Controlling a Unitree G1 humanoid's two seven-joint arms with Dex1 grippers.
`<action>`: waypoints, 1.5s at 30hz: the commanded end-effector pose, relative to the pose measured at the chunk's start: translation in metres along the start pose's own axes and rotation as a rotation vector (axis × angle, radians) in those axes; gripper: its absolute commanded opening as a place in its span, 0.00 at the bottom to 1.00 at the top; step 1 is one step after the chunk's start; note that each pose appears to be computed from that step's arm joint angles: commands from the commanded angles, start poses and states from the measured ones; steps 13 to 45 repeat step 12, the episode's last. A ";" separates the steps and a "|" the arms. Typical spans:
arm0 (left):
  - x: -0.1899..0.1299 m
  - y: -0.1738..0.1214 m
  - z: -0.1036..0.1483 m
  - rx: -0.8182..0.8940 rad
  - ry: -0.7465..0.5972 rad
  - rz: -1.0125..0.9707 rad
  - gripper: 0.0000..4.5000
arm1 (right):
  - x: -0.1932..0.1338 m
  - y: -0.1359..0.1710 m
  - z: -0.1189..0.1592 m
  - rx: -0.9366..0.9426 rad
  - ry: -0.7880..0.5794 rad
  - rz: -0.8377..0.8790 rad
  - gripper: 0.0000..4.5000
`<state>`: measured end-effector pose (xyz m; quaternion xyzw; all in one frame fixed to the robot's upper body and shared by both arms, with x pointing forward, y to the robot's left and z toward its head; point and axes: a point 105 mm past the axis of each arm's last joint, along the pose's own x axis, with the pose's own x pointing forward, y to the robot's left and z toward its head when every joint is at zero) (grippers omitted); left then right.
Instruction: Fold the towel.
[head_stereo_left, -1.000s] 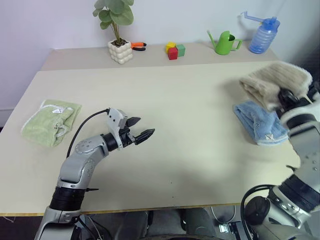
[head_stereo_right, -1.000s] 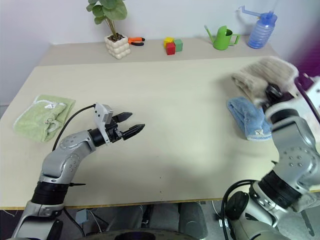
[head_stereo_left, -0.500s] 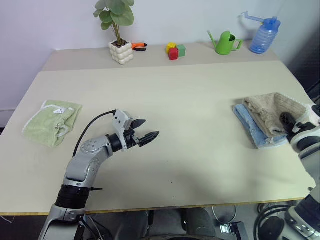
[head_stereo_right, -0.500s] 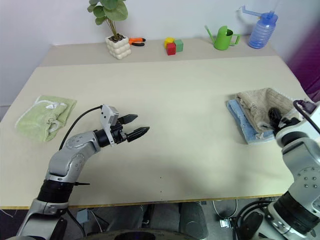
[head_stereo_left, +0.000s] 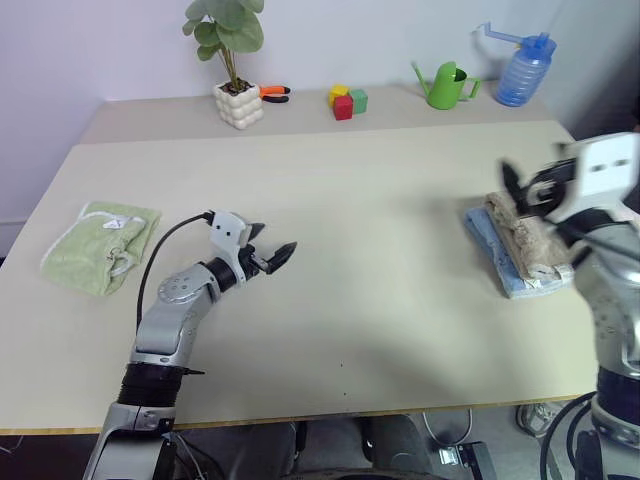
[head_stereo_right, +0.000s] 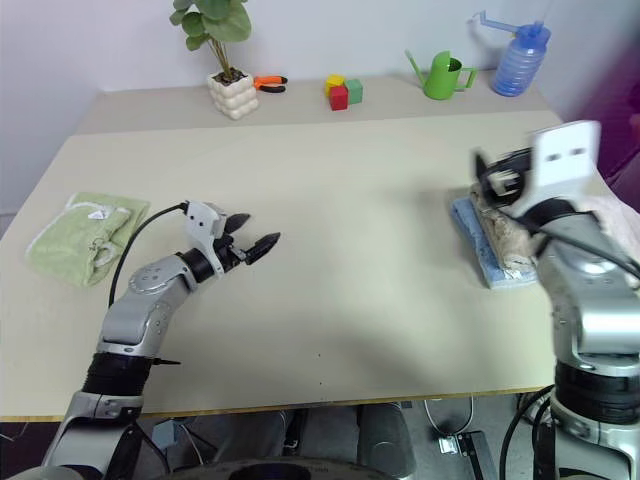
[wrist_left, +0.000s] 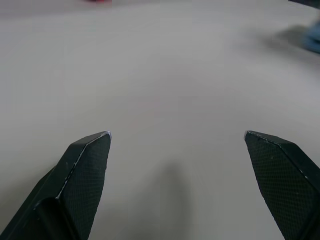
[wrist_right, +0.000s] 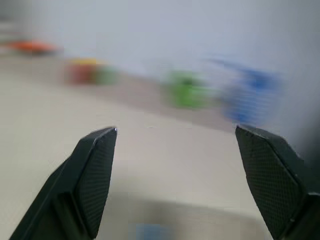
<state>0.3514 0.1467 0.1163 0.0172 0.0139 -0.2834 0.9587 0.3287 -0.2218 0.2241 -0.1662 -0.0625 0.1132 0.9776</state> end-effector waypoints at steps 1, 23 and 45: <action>-0.019 0.020 0.016 0.063 -0.070 0.116 0.98 | 0.005 0.033 -0.005 -0.040 -0.006 0.217 0.85; -0.061 0.027 0.011 0.125 -0.035 0.213 0.98 | 0.024 0.064 -0.025 0.027 0.009 0.447 0.85; -0.061 0.027 0.011 0.125 -0.035 0.213 0.98 | 0.024 0.064 -0.025 0.027 0.009 0.447 0.85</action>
